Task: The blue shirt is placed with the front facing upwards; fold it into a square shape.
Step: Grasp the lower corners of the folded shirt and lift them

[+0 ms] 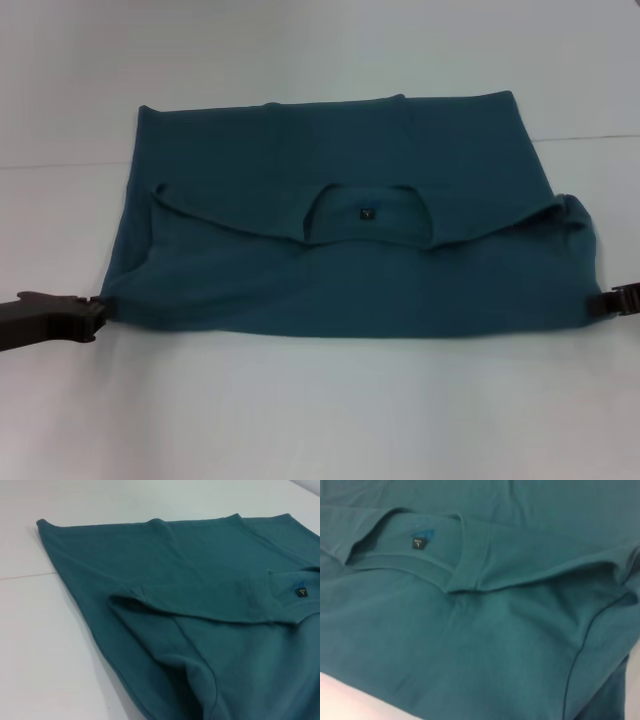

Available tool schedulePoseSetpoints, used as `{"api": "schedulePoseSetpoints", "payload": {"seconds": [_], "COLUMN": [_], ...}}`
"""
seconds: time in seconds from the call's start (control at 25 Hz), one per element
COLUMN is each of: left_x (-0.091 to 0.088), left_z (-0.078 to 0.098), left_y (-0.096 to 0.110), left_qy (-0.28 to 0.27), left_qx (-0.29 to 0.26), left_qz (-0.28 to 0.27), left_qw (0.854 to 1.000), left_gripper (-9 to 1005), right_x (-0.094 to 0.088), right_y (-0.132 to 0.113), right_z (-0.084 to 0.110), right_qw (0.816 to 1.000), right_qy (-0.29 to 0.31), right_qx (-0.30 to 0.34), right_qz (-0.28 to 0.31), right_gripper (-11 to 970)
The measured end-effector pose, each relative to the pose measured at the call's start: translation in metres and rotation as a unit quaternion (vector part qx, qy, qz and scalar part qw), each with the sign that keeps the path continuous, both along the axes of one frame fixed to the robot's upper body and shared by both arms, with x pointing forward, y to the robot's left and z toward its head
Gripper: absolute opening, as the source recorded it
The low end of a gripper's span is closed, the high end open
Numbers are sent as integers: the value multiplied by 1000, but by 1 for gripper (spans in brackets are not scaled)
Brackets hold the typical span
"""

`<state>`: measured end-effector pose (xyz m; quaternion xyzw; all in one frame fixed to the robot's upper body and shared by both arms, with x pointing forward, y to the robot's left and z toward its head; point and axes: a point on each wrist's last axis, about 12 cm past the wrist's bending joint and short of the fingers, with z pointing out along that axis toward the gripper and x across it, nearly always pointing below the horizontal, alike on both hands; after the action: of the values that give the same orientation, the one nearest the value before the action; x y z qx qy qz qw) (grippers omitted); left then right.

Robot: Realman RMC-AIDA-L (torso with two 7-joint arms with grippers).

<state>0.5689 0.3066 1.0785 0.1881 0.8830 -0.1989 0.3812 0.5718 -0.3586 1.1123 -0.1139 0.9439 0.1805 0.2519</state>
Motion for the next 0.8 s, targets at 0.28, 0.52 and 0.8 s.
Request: {"api": "schedulePoseSetpoints", "payload": {"seconds": [0.28, 0.52, 0.8], "left_x": [-4, -11, -26], "left_z": [-1, -2, -9], "left_y": [1, 4, 9], "left_qy": [5, 6, 17], "left_qx": [-8, -26, -36], "left_qz": [1, 0, -6], "left_qw": [1000, 1000, 999], "left_gripper": [30, 30, 31], "right_x": [-19, -28, -37], "right_y": [-3, -7, -7], "right_z": [2, -3, -7], "right_qw": [1000, 1000, 999], "right_qy": [2, 3, 7], "right_qx": [22, 29, 37], "right_qz": [5, 4, 17], "right_gripper": [55, 57, 58]}}
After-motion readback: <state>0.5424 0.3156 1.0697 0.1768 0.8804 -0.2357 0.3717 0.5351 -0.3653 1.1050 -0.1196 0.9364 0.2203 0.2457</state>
